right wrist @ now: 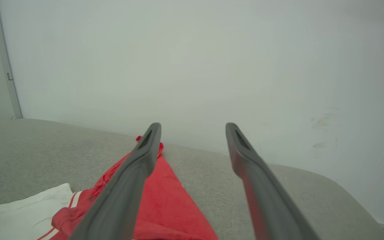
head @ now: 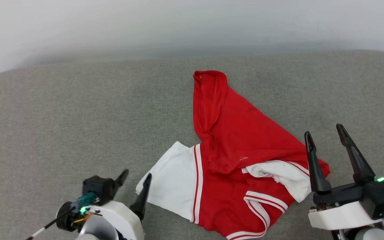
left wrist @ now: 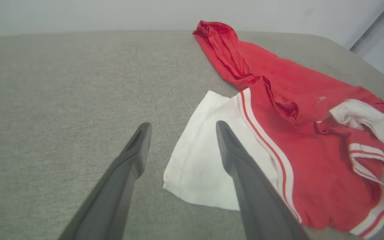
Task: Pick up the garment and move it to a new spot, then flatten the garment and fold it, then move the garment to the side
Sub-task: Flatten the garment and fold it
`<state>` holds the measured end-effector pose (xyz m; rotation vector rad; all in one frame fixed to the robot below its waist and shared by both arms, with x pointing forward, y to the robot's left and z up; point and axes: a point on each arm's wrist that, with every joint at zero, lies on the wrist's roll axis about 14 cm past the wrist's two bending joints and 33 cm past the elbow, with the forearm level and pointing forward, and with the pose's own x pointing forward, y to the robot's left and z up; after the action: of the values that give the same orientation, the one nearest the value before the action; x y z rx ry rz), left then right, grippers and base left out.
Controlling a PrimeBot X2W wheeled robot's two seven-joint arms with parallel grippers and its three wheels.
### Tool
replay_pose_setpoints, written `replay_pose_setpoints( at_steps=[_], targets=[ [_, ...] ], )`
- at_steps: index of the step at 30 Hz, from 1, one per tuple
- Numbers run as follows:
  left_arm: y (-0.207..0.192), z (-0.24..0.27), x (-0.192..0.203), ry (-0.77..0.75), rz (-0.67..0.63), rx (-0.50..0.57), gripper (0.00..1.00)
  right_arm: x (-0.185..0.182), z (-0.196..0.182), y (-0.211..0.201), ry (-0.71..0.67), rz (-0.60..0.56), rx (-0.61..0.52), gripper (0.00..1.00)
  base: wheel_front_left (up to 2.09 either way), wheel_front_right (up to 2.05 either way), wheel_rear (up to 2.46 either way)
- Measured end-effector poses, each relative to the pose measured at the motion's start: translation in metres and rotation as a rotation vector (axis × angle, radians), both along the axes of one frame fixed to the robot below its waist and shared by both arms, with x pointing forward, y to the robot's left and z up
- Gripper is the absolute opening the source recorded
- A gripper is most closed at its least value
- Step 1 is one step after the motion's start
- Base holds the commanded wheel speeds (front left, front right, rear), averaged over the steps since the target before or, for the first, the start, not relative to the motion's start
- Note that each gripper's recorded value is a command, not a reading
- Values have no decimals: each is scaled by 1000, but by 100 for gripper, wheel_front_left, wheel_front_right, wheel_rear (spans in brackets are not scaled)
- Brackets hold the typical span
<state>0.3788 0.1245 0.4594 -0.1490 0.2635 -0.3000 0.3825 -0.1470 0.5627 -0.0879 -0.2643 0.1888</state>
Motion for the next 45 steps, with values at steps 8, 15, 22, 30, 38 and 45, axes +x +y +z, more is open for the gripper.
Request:
replay_pose_setpoints(
  at_steps=[8,15,22,30,38,45],
  targets=[
    [-3,-52,-7,259,-53,106,100,8,-13,-8,36,-23,-6,100,0,0,0],
    [2,-81,-3,365,-68,181,0,18,-29,-8,78,-26,-7,100,0,0,0],
    [12,-69,12,291,24,95,0,22,-33,-5,88,-18,-5,100,0,0,0],
    [57,-57,5,212,143,123,0,21,-26,2,72,1,16,100,0,0,0],
    [39,-4,9,-82,73,83,100,13,-42,8,134,20,71,100,0,0,0],
    [22,64,9,-333,64,36,100,-4,-67,33,295,195,-29,100,0,0,0]
  ],
)
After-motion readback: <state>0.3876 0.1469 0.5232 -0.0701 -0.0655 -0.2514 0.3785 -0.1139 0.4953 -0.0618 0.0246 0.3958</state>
